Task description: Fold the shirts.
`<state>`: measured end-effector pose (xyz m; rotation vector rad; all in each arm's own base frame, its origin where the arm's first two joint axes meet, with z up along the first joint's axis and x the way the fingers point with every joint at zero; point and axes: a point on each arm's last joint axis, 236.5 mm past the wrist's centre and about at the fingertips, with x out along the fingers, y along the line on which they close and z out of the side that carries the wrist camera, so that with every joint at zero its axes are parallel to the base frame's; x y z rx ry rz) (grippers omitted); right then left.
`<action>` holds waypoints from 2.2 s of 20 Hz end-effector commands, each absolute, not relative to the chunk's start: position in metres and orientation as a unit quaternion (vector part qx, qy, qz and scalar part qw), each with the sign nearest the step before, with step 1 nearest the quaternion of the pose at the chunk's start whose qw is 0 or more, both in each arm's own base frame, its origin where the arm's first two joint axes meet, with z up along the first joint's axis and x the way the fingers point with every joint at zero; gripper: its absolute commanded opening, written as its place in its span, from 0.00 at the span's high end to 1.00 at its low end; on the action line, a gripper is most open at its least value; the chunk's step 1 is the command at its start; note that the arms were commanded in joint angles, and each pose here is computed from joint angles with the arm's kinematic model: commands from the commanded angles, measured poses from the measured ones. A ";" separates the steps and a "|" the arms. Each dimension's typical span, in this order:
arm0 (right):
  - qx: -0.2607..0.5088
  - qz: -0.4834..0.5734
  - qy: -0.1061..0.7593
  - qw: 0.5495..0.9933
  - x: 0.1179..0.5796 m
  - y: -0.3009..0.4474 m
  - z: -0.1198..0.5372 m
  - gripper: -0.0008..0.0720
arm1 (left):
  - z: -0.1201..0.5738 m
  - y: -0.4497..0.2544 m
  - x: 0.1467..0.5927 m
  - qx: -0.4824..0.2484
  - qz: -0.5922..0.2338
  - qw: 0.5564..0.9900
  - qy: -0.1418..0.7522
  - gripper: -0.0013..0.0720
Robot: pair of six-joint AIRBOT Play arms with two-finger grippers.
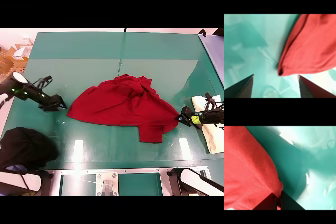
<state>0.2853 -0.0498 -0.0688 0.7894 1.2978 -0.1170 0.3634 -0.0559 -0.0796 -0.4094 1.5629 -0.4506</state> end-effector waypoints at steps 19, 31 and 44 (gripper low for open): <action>0.391 0.059 0.478 0.784 0.337 -0.019 0.043 0.96 | 0.031 -0.135 0.398 -0.210 -0.380 0.670 0.602 0.96; 0.137 0.130 -0.079 0.979 0.229 0.052 0.546 0.96 | 0.593 -0.121 0.206 0.004 -0.271 0.952 -0.144 0.96; 0.219 0.063 0.042 0.973 0.322 -0.041 0.422 0.96 | 0.384 -0.078 0.365 -0.057 -0.201 0.962 0.177 0.96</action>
